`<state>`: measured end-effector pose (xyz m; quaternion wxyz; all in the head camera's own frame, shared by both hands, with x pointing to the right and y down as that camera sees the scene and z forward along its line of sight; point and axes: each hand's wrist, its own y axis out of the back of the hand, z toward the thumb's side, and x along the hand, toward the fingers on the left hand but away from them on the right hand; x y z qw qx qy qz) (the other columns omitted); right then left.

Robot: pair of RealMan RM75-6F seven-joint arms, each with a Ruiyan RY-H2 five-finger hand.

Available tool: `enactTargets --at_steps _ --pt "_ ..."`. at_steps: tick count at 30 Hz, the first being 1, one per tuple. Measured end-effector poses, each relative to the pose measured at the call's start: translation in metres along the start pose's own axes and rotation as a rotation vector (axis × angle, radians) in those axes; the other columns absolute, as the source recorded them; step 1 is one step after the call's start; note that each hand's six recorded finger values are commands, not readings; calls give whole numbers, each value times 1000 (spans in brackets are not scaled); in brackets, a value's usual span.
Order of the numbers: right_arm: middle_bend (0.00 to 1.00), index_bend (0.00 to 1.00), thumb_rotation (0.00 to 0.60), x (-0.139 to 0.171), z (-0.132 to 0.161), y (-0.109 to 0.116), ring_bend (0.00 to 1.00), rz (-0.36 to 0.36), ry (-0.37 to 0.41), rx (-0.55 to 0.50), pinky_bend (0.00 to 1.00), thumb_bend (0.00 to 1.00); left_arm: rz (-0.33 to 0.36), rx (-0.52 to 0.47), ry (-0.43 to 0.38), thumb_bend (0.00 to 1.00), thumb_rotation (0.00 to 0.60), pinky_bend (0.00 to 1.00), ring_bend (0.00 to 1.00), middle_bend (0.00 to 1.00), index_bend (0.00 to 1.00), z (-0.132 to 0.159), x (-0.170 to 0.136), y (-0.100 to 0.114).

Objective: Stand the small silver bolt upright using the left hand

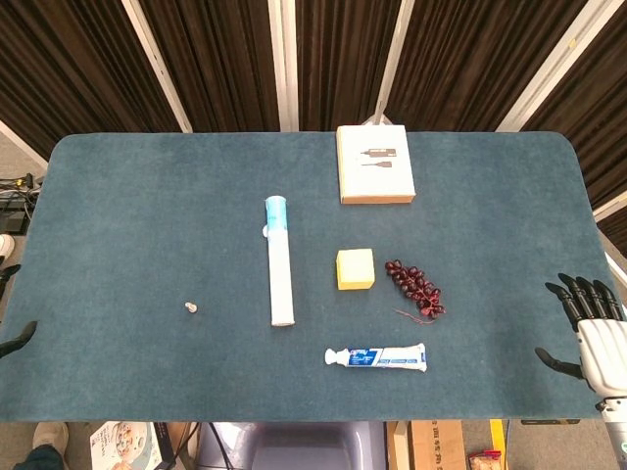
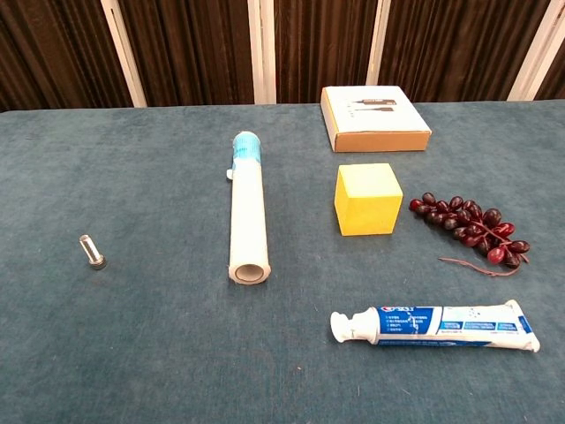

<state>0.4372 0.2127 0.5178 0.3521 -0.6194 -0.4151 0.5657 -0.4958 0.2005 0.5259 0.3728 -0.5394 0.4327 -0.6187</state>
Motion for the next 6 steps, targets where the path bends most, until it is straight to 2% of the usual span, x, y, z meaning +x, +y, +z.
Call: enactTargets --at_steps 6 --pt "108 181 600 -2 -1 1 62 -9 0 -2 0 154 -51 -4 8 358 600 0 0 62 170 -4 0 -2"
